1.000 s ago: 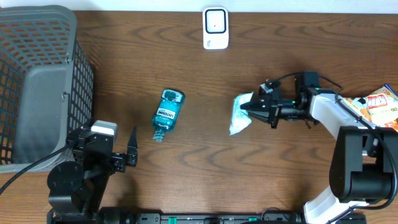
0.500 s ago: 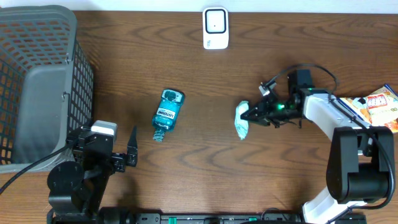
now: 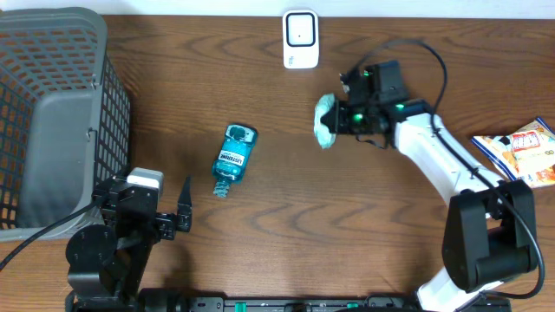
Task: Scan the item barcode
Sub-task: 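Raise the green wipes pack and carry it toward the white scanner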
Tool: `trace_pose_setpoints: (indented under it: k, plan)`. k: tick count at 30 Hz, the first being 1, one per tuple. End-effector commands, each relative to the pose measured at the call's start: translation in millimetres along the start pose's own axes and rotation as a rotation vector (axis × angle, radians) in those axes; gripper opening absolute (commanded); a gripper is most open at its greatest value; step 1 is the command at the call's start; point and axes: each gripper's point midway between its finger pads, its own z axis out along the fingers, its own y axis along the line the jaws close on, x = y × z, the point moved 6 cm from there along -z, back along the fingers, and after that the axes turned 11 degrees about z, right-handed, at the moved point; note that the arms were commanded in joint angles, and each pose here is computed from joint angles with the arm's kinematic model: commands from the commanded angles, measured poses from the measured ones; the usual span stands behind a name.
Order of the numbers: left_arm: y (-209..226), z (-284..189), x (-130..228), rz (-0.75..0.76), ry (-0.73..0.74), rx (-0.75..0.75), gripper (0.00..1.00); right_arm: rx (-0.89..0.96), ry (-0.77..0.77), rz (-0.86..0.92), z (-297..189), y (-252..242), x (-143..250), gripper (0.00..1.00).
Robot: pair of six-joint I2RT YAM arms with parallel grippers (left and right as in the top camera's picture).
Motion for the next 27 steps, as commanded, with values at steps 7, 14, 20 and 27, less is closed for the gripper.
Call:
trace_pose_setpoints:
  k: [7, 14, 20, 27]
  plan:
    - [-0.7, -1.2, -3.0, -0.008, -0.014, 0.009, 0.98, 0.227, -0.514, -0.081, -19.1, 35.2, -57.7, 0.01]
    - [-0.7, -1.2, -3.0, -0.008, -0.014, 0.009, 0.98, 0.12, -0.68, -0.08, -14.3, 55.2, -90.1, 0.01]
    - [-0.7, -1.2, -3.0, -0.008, -0.014, 0.009, 0.98, 0.086, -0.71, -0.088, 6.8, 74.8, -118.4, 0.01]
    - [-0.7, -1.2, -3.0, -0.008, -0.014, 0.009, 0.98, 0.074, -0.704, -0.094, 43.8, 93.1, -156.9, 0.01]
